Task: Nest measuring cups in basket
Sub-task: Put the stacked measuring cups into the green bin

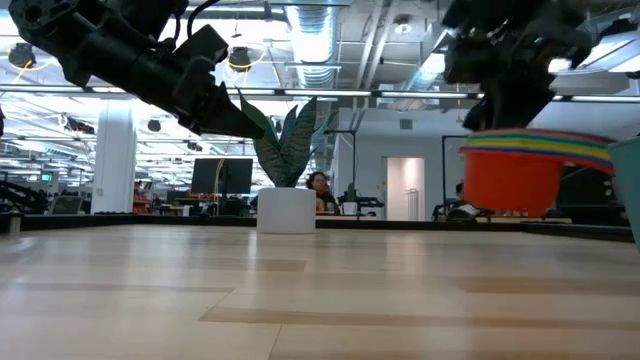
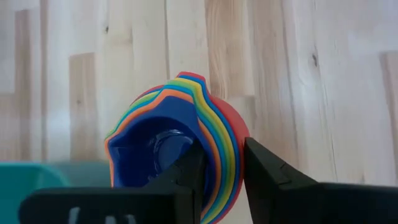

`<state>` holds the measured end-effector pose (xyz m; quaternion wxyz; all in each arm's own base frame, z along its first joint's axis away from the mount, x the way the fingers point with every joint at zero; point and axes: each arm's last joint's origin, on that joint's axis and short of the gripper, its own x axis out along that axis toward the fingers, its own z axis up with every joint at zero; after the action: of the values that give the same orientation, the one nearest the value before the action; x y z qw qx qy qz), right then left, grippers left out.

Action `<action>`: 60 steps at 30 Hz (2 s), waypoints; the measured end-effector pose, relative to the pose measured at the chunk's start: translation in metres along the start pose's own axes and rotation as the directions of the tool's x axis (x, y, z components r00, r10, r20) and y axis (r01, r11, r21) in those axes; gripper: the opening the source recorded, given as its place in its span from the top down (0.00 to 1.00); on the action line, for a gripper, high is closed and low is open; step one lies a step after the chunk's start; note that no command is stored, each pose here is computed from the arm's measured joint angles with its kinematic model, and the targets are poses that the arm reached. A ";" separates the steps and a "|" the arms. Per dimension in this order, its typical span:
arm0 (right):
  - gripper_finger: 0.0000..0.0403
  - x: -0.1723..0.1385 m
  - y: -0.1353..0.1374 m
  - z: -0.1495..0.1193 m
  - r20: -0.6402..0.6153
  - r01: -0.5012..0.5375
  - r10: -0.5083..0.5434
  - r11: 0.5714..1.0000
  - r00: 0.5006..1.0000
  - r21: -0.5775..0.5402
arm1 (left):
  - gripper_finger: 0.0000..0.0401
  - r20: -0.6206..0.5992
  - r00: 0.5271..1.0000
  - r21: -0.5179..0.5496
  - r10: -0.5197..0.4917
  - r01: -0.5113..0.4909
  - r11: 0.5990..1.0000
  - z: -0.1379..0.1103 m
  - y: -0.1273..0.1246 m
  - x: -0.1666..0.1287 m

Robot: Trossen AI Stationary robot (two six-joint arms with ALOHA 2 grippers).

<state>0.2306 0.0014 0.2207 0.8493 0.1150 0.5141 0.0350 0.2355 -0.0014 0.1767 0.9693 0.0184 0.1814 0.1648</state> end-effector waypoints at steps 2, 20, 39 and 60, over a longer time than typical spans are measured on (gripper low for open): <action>0.75 -0.010 0.005 -0.004 0.016 -0.004 0.004 1.000 1.000 -0.014 | 1.00 0.000 1.000 0.000 0.009 -0.009 1.000 0.000 0.000 0.000; 0.75 -0.073 0.067 -0.050 0.087 -0.232 0.235 0.972 0.968 -0.043 | 1.00 0.009 1.000 -0.031 0.027 -0.026 0.999 0.001 0.001 0.000; 0.75 -0.004 0.134 -0.069 -0.119 -0.123 0.112 0.989 0.986 -0.085 | 1.00 0.013 1.000 -0.048 0.019 -0.019 0.999 0.001 0.000 0.000; 0.66 0.016 0.140 -0.071 -0.201 -0.134 0.124 0.990 0.972 -0.035 | 1.00 0.012 1.000 -0.031 -0.027 0.027 0.999 0.001 -0.002 -0.001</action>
<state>0.1842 0.1518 0.2079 0.7923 0.1236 0.5865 0.1138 0.2361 -0.0038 0.1779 0.9727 0.0019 0.1735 0.1543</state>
